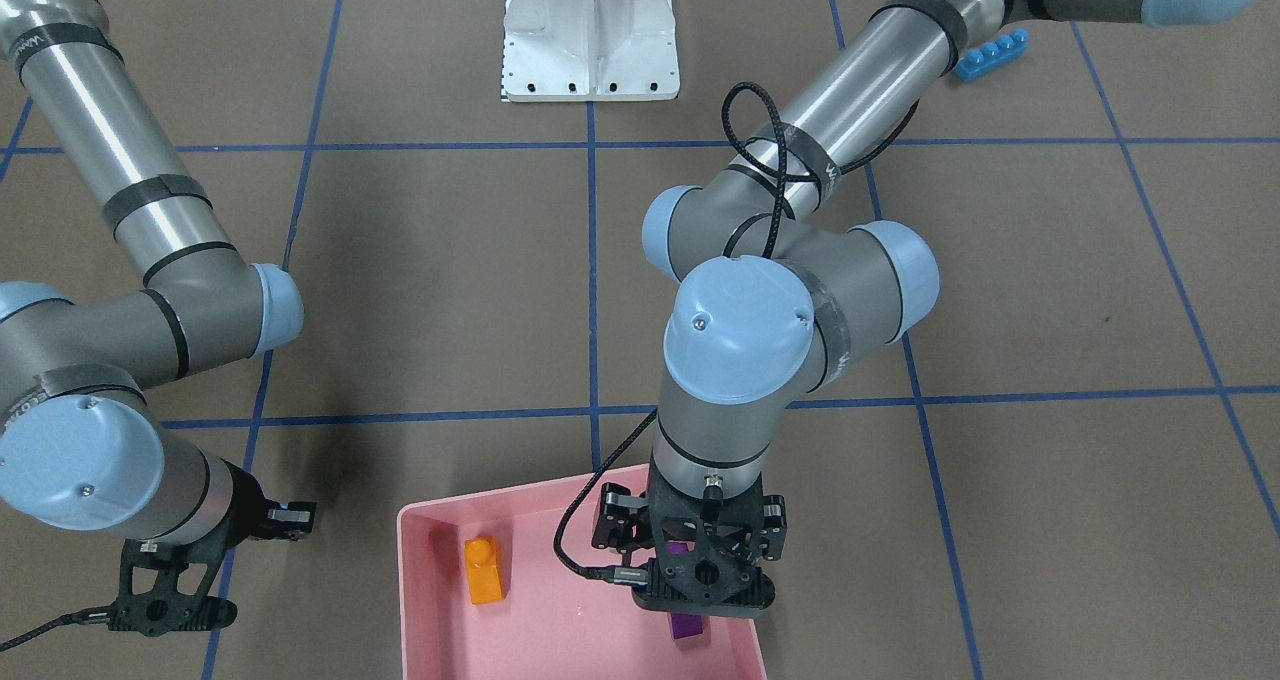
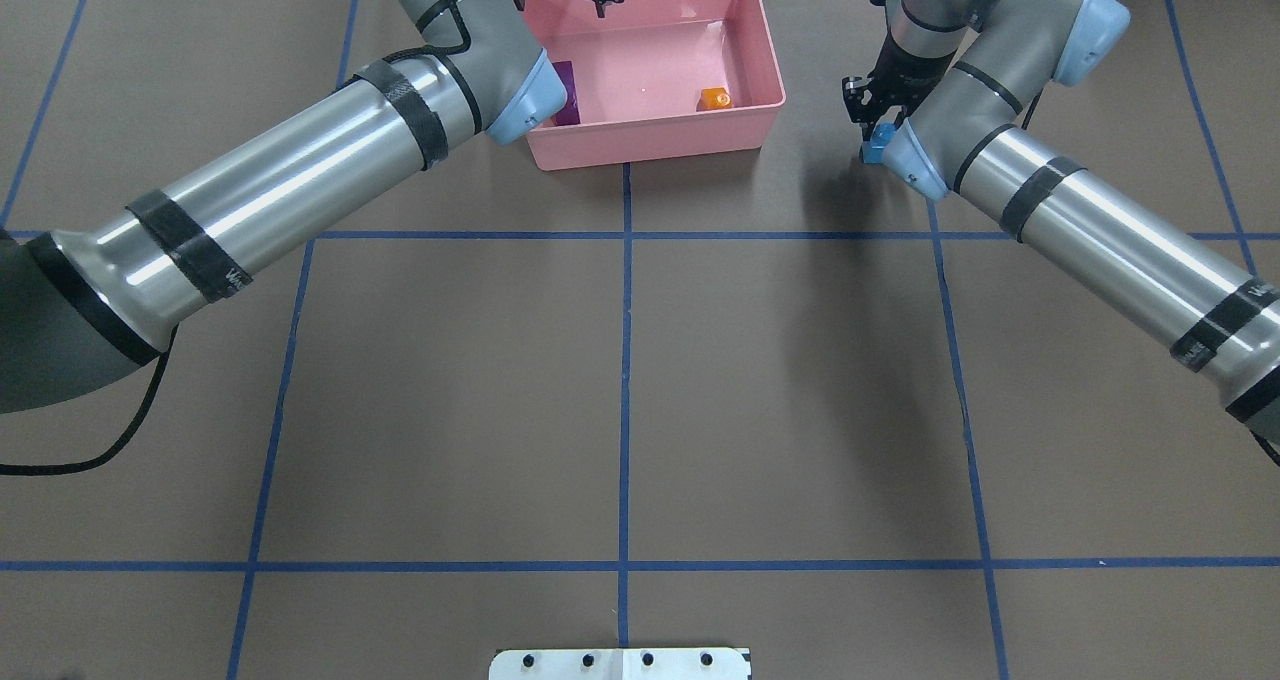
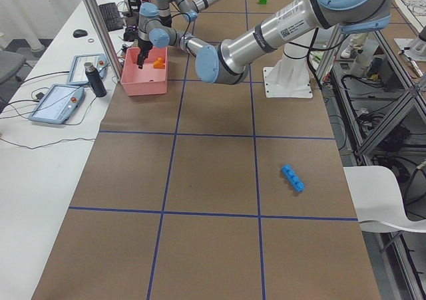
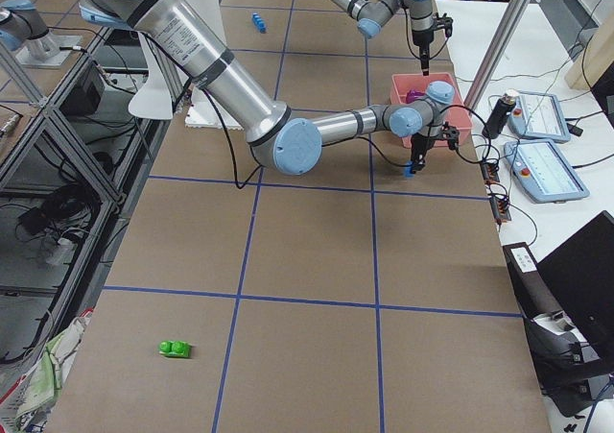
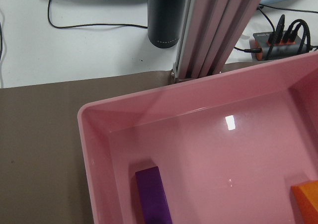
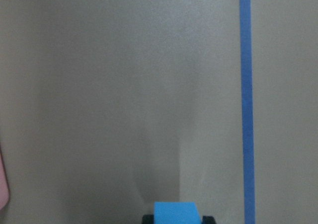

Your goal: Put all blocks into box

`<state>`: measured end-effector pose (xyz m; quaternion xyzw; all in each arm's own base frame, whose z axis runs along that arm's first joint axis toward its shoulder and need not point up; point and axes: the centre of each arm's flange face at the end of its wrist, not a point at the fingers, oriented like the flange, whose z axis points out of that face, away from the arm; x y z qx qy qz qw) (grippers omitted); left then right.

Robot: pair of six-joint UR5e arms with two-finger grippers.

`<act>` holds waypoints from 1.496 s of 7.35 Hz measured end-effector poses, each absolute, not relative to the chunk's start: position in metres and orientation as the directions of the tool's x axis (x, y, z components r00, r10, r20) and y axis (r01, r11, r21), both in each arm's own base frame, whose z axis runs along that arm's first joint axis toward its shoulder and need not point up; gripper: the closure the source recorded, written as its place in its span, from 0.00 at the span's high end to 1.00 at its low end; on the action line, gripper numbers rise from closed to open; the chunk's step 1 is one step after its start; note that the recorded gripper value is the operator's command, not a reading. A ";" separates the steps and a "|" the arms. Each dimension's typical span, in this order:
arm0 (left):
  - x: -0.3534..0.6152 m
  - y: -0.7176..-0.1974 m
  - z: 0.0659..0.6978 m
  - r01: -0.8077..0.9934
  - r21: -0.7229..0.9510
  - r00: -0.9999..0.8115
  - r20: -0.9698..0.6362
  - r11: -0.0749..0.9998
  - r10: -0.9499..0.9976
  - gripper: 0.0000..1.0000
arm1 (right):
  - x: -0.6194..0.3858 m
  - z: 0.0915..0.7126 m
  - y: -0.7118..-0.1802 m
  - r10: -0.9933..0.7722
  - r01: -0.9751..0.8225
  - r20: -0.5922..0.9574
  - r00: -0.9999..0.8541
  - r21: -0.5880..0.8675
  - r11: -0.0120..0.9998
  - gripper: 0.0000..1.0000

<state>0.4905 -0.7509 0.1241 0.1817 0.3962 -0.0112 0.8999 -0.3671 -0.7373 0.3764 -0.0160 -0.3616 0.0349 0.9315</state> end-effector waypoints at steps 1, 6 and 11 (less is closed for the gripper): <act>0.487 -0.746 0.116 0.155 0.306 0.689 -0.715 0.939 0.119 1.00 | -0.347 0.342 -0.733 0.099 -0.059 0.678 0.728 -0.081 0.995 0.00; 0.399 -0.692 0.168 -0.107 0.310 0.787 -0.555 0.945 0.271 1.00 | -0.327 0.219 -0.738 0.072 -0.064 0.756 0.651 -0.040 0.997 0.00; 0.266 -0.538 0.308 -0.254 0.351 0.757 -0.508 0.901 0.411 1.00 | -0.407 0.207 -0.767 -0.099 -0.105 0.801 0.590 0.198 0.974 0.62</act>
